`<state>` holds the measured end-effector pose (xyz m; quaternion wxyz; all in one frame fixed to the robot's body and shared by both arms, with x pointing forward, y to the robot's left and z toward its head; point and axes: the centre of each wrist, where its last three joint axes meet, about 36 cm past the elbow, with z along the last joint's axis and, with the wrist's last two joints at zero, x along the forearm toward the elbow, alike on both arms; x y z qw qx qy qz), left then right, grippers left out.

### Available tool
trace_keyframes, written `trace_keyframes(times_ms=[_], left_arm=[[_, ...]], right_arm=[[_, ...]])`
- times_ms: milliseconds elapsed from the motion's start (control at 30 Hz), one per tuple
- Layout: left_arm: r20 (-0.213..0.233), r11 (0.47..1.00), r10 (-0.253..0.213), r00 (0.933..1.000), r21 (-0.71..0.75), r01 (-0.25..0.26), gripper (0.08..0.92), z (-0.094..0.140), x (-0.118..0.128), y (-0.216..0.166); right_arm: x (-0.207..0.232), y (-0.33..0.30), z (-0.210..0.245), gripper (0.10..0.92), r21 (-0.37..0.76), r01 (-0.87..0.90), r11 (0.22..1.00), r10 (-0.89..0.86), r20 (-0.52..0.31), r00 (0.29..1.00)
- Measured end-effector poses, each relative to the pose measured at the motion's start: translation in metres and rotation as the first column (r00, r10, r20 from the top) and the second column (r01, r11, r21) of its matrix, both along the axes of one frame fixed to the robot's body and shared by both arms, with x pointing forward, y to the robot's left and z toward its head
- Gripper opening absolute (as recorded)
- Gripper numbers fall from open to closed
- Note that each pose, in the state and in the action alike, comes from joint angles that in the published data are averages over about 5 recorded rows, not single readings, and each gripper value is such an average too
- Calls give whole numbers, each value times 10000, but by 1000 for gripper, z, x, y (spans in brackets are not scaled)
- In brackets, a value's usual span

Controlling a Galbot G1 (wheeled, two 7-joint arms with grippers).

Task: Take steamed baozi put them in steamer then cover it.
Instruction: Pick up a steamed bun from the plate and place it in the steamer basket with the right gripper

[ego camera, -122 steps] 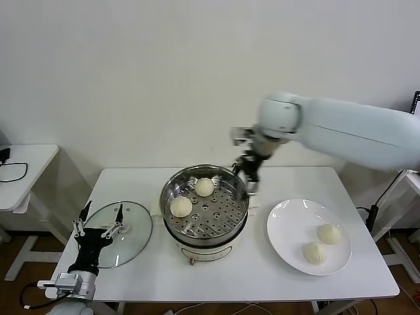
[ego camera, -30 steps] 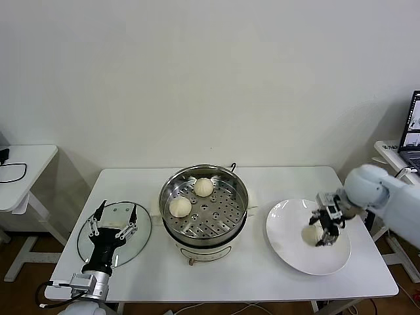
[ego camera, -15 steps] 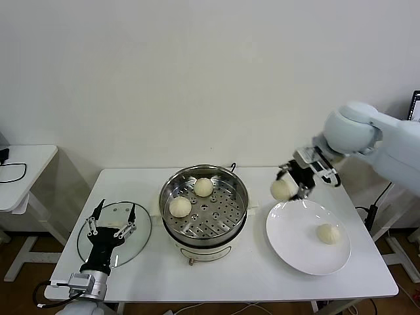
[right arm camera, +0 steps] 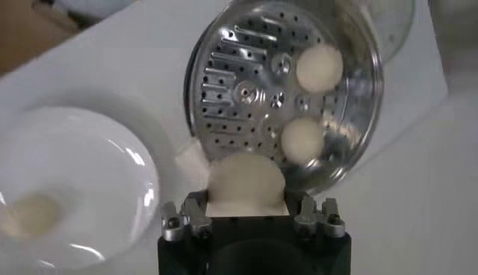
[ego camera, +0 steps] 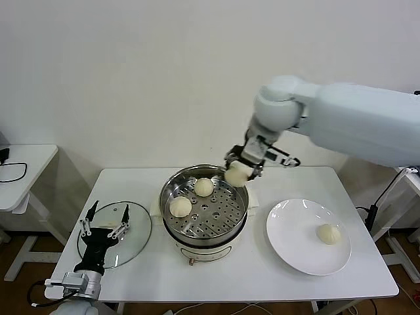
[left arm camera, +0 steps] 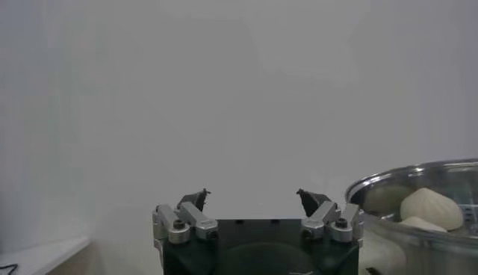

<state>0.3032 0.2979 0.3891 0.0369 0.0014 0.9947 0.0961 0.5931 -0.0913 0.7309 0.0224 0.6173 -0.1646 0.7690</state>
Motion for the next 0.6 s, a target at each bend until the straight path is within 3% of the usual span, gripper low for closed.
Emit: trace_keyframes(times_ms=[267,600], left_arm=[[-92,9998,163,9998,65,-162,823,-3,-1,12],[-165,9995,283,9995,110,-281,823,-6,-1,18]], right_arm=[[-9,47,-34,696,-410,-1861,9817,1849,-315,9823],[-22,74,-64,703,-496,-2936,9546,2885,-900,9532]])
